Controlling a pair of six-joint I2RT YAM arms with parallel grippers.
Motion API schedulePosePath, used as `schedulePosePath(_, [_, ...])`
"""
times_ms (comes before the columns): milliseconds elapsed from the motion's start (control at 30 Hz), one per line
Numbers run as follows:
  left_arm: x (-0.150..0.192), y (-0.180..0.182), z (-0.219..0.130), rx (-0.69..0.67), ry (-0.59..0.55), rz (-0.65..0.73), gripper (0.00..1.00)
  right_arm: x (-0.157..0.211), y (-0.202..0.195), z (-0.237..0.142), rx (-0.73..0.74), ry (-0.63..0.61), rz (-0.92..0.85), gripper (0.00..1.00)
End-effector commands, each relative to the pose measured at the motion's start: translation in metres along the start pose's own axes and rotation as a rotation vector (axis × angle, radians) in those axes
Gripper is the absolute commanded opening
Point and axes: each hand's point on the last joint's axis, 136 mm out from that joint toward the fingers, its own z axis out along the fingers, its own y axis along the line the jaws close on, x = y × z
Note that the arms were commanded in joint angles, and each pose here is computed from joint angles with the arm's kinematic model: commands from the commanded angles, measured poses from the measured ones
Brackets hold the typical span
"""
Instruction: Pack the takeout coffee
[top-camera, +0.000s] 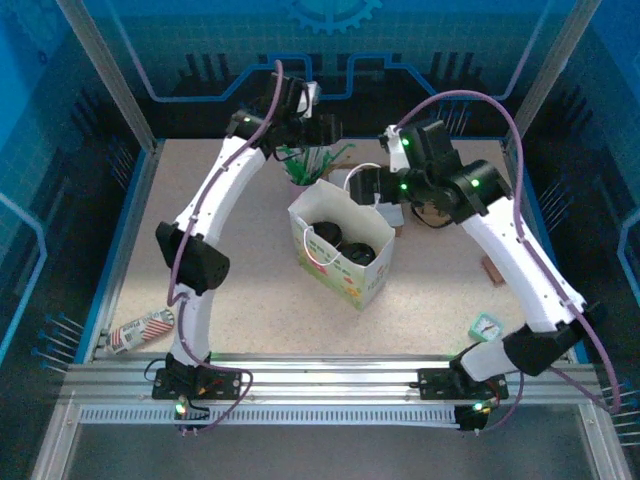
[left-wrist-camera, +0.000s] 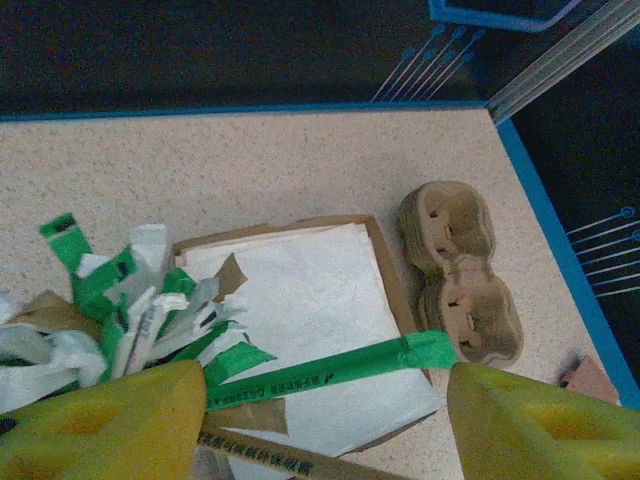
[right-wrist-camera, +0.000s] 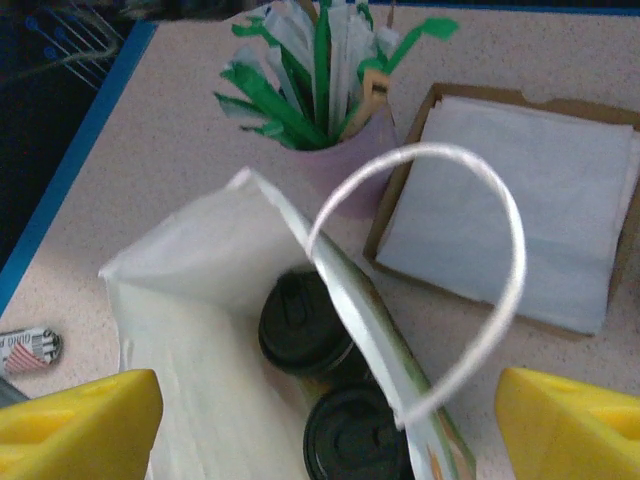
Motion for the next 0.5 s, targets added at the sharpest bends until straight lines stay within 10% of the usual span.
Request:
schedulePosePath(0, [-0.036,-0.005,-0.052,0.025,-0.147,-0.030,0.67,-0.028,-0.002,0.007,0.028,-0.055,0.015,0.84])
schedulePosePath(467, [0.000,0.001,-0.150,0.019,-0.266,-0.052,0.94,-0.059,-0.011,0.079,0.105,0.020,0.012,0.71])
